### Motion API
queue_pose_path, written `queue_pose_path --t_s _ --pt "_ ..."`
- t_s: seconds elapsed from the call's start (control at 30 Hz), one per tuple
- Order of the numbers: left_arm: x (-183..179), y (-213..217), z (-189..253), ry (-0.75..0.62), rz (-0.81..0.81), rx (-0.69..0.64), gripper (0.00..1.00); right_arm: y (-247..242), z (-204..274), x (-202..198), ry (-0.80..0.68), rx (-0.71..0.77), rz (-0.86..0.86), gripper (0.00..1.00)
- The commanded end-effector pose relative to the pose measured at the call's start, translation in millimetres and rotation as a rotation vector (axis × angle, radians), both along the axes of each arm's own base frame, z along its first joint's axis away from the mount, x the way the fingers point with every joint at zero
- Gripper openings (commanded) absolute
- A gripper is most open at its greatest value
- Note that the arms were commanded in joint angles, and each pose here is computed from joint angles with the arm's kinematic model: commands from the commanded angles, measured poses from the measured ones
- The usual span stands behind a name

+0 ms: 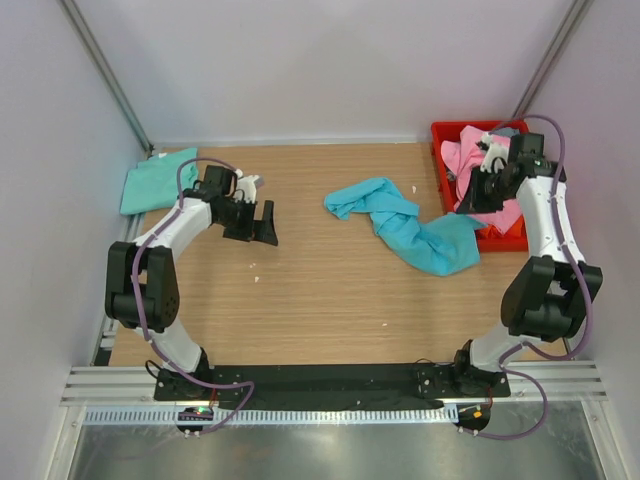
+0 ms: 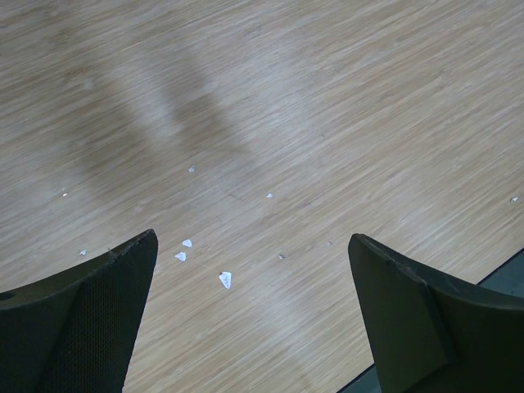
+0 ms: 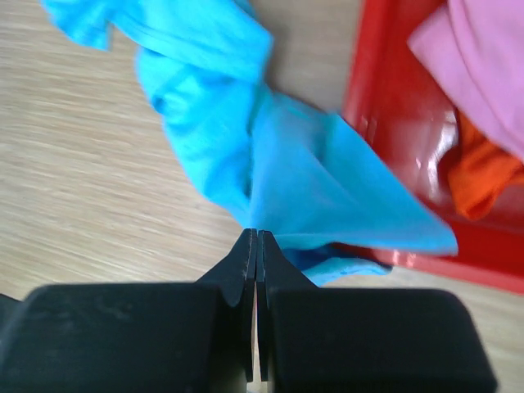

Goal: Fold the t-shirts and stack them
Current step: Move the tshirt to the center of the board

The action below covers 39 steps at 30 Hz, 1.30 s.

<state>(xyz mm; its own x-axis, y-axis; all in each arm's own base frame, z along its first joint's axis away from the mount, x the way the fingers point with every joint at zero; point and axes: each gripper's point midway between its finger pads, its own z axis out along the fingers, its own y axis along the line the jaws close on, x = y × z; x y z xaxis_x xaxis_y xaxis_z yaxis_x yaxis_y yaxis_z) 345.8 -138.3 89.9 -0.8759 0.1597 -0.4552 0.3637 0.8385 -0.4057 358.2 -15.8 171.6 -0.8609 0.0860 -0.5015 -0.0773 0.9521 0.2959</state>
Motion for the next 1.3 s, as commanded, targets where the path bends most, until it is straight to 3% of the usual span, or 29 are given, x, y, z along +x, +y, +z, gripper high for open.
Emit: queue_pose_path --t_s 0.0,0.17,0.4,0.5,0.57,0.7,0.77,0.8,0.87,0.9,0.97,1.03,1.1,1.2,1.23,1.27 --pt "15 6 23 -0.081 0.03 0.007 1.0 44 62 9 -0.157 0.062 0.15 0.02" --pt "28 26 28 -0.129 0.137 0.057 1.0 119 97 8 -0.249 0.062 0.372 0.01" --pt "48 65 54 -0.16 0.354 -0.021 1.0 231 174 -3 -0.441 0.143 0.74 0.01" --pt "51 91 64 -0.176 0.447 -0.075 1.0 260 188 -38 -0.471 0.184 0.933 0.01" --pt "50 97 68 -0.196 0.469 -0.104 1.0 279 184 -65 -0.426 0.263 1.036 0.01" --pt "53 108 74 -0.218 0.494 -0.101 0.99 289 110 -99 -0.181 0.308 1.075 0.03" --pt "56 108 79 -0.229 0.495 -0.108 1.0 286 72 -115 -0.053 0.32 1.098 0.16" --pt "57 106 80 -0.224 0.501 -0.12 1.0 280 45 -142 0.108 0.346 1.122 0.36" --pt "58 99 84 -0.215 0.471 -0.165 0.99 273 16 -161 0.248 0.385 1.188 0.47" --pt "60 93 88 -0.217 0.449 -0.188 1.0 265 10 -172 0.325 0.429 1.166 0.53" --pt "59 74 89 -0.191 0.344 -0.285 0.99 257 8 -163 0.329 0.477 1.084 0.56" --pt "67 59 90 -0.188 0.24 -0.337 1.0 239 3 -127 0.223 0.468 0.955 0.57" --pt "69 33 91 -0.163 0.146 -0.373 0.95 228 -4 -97 0.143 0.419 0.829 0.58" --pt "84 -4 77 -0.108 0.027 -0.297 0.93 202 -35 -65 0.071 0.222 0.678 0.61" --pt "100 -9 87 -0.147 0.016 -0.27 0.93 199 -37 -63 0.051 0.193 0.661 0.61" --pt "105 -15 64 -0.084 0.015 -0.255 0.94 193 -45 -59 0.054 0.152 0.633 0.64"
